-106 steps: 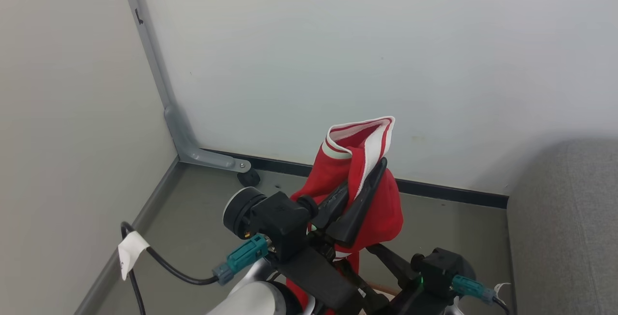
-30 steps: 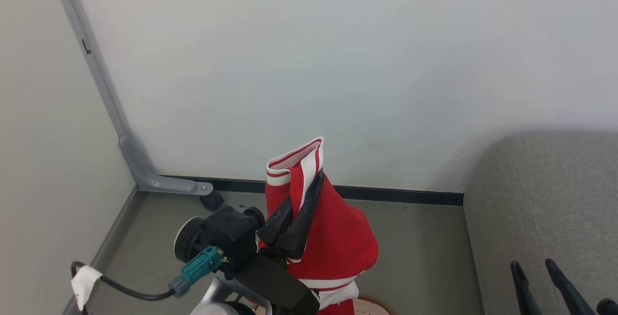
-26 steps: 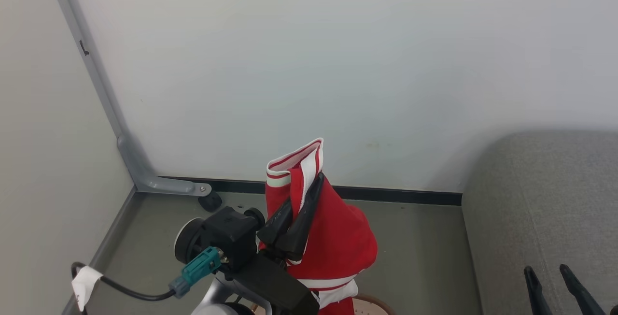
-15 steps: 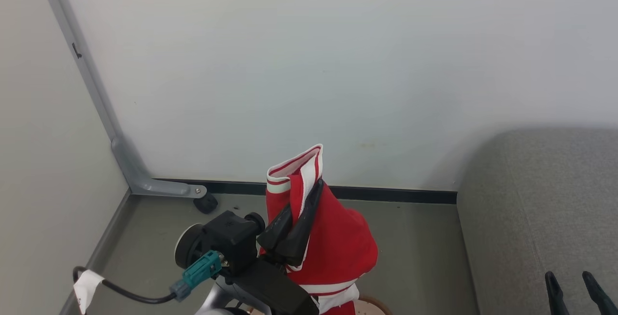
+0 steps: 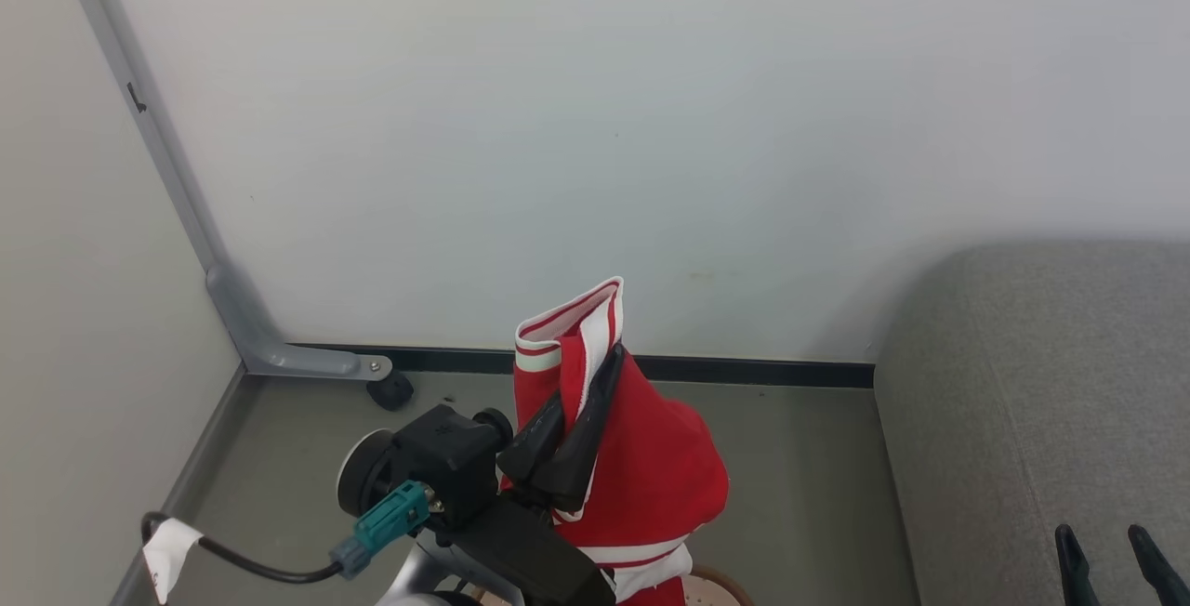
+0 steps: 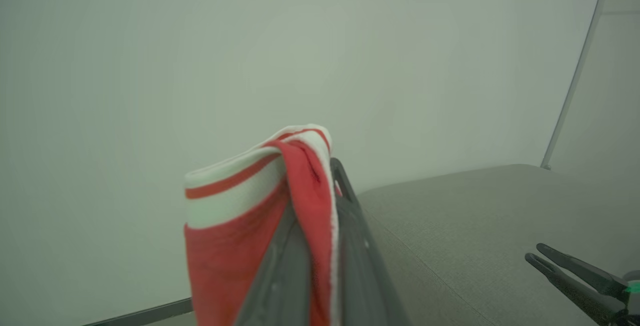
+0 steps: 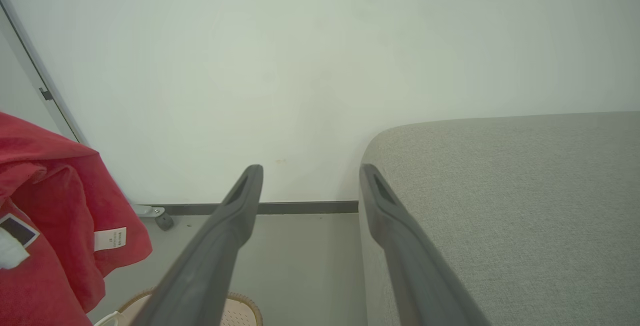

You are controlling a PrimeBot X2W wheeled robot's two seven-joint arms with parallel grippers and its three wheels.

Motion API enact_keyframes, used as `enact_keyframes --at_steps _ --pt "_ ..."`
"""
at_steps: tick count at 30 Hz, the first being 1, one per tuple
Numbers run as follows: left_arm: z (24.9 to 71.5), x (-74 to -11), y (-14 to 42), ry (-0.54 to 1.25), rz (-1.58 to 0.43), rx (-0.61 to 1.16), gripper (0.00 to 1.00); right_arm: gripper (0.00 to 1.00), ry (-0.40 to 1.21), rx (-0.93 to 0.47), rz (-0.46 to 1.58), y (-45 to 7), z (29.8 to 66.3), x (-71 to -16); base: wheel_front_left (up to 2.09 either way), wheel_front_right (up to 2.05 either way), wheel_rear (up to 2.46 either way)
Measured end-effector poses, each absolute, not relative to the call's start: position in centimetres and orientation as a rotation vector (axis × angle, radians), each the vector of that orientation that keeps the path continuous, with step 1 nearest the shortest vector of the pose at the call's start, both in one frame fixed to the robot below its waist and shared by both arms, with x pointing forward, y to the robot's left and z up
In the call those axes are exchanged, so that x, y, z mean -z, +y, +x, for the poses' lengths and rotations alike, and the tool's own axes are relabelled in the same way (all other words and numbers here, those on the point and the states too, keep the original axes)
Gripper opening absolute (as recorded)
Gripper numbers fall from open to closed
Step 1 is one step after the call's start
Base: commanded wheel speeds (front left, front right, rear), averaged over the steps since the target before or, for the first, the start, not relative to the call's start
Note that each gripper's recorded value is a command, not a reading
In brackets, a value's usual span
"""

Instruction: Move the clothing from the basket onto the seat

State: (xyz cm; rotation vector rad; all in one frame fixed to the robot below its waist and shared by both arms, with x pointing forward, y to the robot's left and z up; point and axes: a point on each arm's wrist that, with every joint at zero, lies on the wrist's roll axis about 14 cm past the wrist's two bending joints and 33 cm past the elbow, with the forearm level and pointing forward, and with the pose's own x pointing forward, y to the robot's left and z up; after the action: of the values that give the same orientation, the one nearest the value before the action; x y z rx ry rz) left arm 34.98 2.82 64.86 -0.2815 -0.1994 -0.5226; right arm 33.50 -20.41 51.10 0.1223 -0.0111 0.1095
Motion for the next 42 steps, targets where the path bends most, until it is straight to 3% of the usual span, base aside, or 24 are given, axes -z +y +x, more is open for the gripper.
enact_keyframes --at_steps 15,24,42 --pt "34.8 -64.9 2.3 -0.192 -0.284 0.539 0.00 1.00 -0.015 -0.185 0.111 -19.1 33.7 -51.2 0.00 0.00 0.00" --pt "34.6 -65.9 1.8 -0.216 -0.292 0.553 0.00 1.00 -0.045 -0.417 0.115 -13.1 35.0 -52.2 0.00 0.00 0.00" --pt "33.5 -68.3 2.6 -0.288 -0.266 0.554 0.00 1.00 -0.002 -0.808 0.147 -1.1 33.4 -51.5 0.00 0.00 0.00"
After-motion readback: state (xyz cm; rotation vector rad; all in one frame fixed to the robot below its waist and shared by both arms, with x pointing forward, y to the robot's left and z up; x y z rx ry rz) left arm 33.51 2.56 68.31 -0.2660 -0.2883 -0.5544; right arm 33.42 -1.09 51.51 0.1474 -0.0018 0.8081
